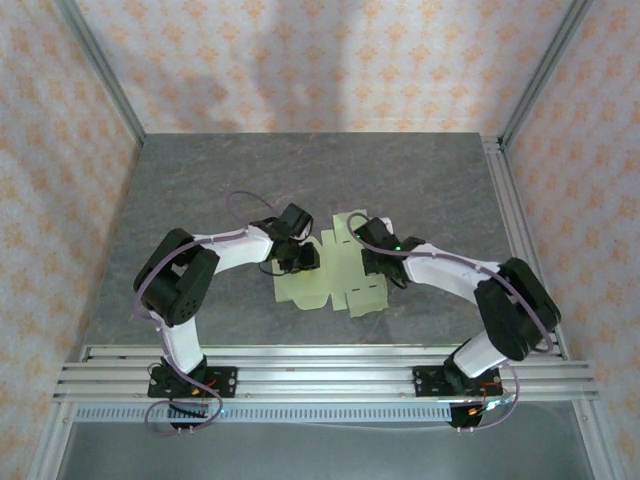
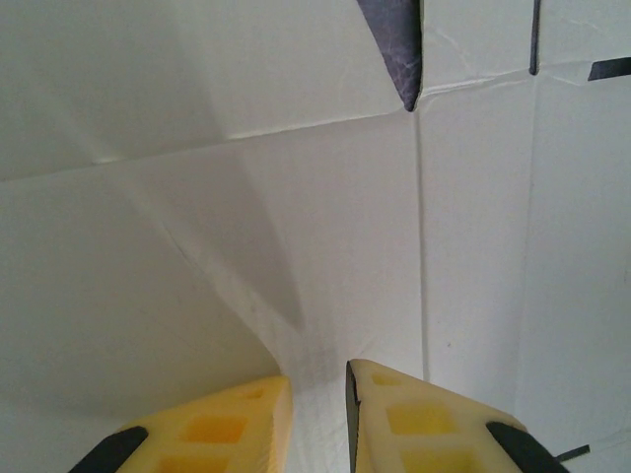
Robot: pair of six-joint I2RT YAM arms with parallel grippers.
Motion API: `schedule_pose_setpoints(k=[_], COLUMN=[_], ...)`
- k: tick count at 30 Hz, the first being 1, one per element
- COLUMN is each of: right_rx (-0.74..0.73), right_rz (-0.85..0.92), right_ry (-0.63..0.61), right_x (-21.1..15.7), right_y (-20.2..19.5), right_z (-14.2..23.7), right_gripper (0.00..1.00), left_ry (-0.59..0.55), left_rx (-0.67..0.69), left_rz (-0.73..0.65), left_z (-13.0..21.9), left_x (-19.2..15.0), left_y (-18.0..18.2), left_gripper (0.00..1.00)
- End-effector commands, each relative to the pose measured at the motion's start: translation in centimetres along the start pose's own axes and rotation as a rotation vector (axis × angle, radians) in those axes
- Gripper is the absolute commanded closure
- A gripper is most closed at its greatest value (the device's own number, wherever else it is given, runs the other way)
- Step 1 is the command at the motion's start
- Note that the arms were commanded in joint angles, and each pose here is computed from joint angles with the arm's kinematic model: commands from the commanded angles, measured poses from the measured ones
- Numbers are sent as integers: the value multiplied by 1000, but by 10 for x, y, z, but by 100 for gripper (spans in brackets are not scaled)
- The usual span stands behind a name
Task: Fold the paper box
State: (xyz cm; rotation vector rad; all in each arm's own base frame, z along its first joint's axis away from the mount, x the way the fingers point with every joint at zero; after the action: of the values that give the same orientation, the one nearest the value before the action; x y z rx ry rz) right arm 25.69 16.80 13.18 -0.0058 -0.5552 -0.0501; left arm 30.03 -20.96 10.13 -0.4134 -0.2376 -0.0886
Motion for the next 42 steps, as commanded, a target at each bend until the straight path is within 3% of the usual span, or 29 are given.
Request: schedule_pose_setpoints(k=[1,5,11,21,24,28,33,37,42], right_rx=[-185,-303,-357,-203,-90,64,145,131,154], right_rz=[53,118,164,116,47,-50,-104,-109,-102], right_ry=[-35,-56,-41,-94,-102,-116,-135,-117,-95], right_x=[0,-3,-8,-2,0,1,1,-1,-4], right_y=[2,21,49,51,41,26,8,-3,-5], right_z=[-2,-11,-30,-15,-6,4,8,3,-4], right_gripper=[92,92,92,89,79,52,40,40,50], left_ry=[51,48,52,53,55,54,53,52,50], left_rx=[28,16,19,28,26,24,27,26,27], left_rz=[-4,-3,-1,-4,0,-2,-7,-9,-9], left_z=[-10,-9,-10,-9,-11,-11,-9,-8,-7], left_x=[-11,-11,-12,-13,-14,-13,-12,-12,-13], left_y=[7,5,6,8,8,7,7,6,6], left_gripper=[76,76,75,75,75,75,75,75,75])
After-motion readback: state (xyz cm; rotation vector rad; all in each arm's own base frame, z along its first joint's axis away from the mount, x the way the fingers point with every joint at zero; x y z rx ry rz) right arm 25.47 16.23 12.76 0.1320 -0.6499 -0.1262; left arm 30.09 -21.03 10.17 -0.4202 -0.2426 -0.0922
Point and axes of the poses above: each hand's point on the last joint's axis, 136 mm out from that joint toward the fingers, its own z axis back along the fingers, its own y axis along the line the jaws close on, x = y × z, the point moved 9 cm from there along z, back along the fingers, and after that the axes turned 12 degrees about -z, right-handed, at the moved point
